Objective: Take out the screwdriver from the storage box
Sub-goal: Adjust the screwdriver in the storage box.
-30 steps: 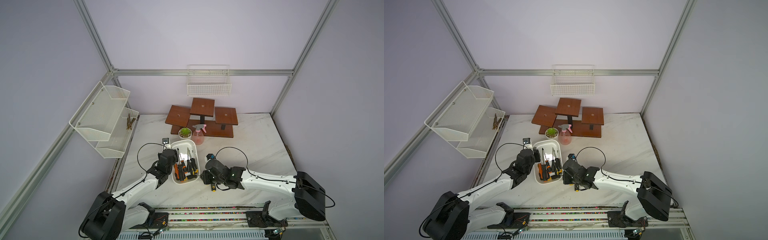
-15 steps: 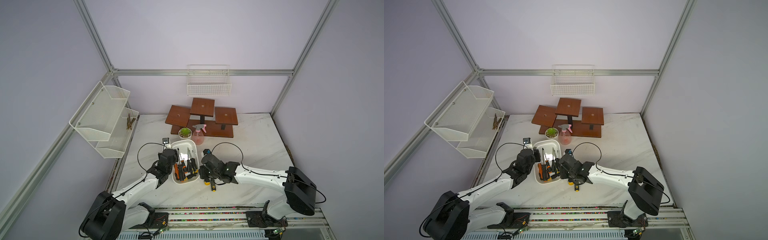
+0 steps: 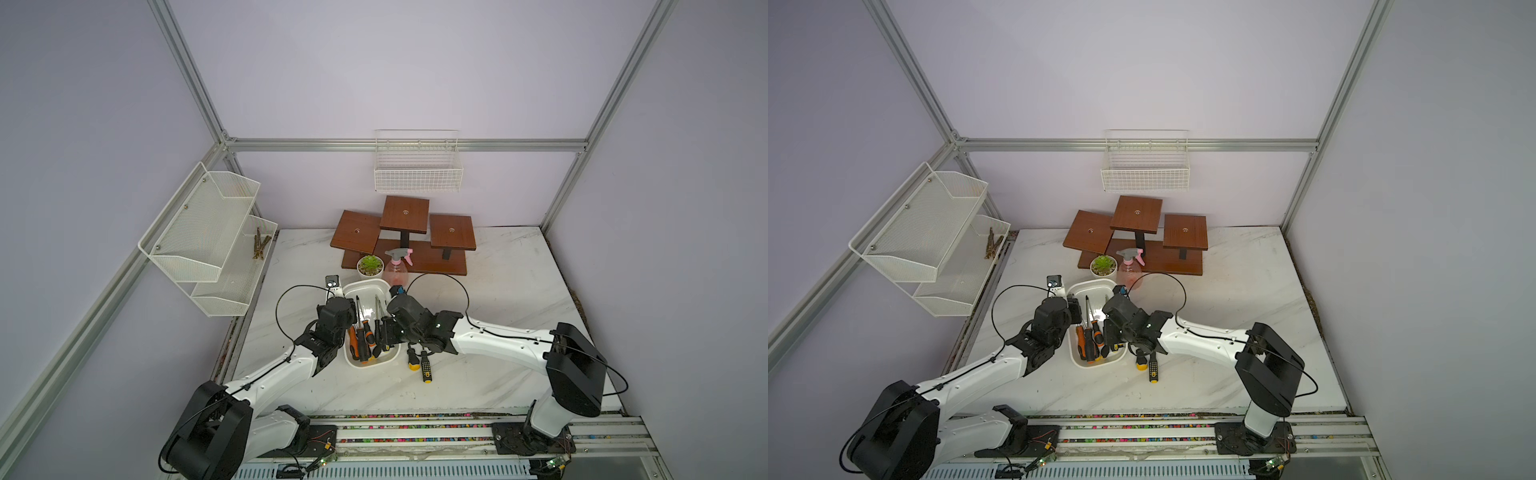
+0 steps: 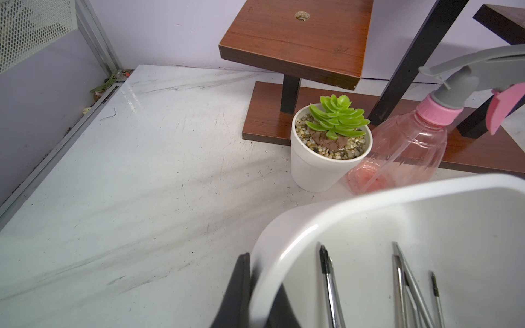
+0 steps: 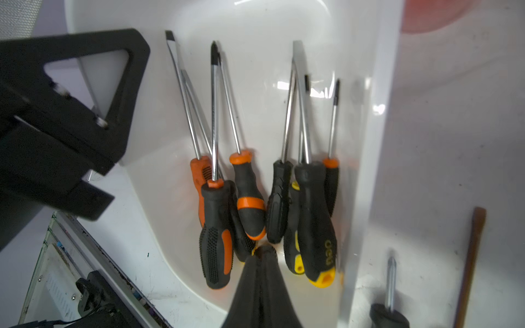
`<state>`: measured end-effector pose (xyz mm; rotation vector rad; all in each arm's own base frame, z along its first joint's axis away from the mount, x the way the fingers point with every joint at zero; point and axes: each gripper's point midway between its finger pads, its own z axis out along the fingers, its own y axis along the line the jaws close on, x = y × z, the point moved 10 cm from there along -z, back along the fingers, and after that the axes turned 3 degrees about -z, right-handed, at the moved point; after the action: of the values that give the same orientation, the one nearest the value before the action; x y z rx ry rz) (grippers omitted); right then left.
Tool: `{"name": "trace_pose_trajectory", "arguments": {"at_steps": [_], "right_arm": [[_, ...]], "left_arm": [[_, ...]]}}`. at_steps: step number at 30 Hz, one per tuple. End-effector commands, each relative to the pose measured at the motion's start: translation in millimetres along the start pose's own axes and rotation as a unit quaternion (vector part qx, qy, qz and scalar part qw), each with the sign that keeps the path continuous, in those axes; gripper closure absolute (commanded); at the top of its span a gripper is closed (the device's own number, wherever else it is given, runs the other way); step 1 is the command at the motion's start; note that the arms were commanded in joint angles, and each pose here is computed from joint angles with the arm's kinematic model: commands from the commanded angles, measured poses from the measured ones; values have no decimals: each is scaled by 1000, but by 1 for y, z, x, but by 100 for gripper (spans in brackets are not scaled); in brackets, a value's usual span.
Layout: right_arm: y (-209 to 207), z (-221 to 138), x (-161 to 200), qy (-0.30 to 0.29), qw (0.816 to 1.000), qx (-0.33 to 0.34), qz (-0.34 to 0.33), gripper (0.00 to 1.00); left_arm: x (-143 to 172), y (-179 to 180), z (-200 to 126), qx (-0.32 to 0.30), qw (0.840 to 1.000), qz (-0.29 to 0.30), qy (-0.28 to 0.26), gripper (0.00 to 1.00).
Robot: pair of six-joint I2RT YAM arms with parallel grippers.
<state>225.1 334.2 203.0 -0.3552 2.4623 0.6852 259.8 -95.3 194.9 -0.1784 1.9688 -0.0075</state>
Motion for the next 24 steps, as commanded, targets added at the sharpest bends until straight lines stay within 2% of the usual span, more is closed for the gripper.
{"name": "trace_pose_trajectory", "arguments": {"at_steps": [1,8,14,19,24], "right_arm": [[6,16,-9,7,1000,6,-25,95],[16,43,-20,20,998,3,-51,93],[16,55,-26,34,997,10,-75,80],[13,49,-31,31,996,12,-80,65],[18,28,-39,10,996,3,-86,61]], "left_arm": [[-19,-5,-2,0,999,-22,-35,100],[-20,-6,-1,1,999,-21,-34,100],[-19,-6,0,2,999,-20,-33,100],[-20,-6,0,4,999,-20,-33,100],[-20,-7,0,4,999,-18,-32,100]]}}
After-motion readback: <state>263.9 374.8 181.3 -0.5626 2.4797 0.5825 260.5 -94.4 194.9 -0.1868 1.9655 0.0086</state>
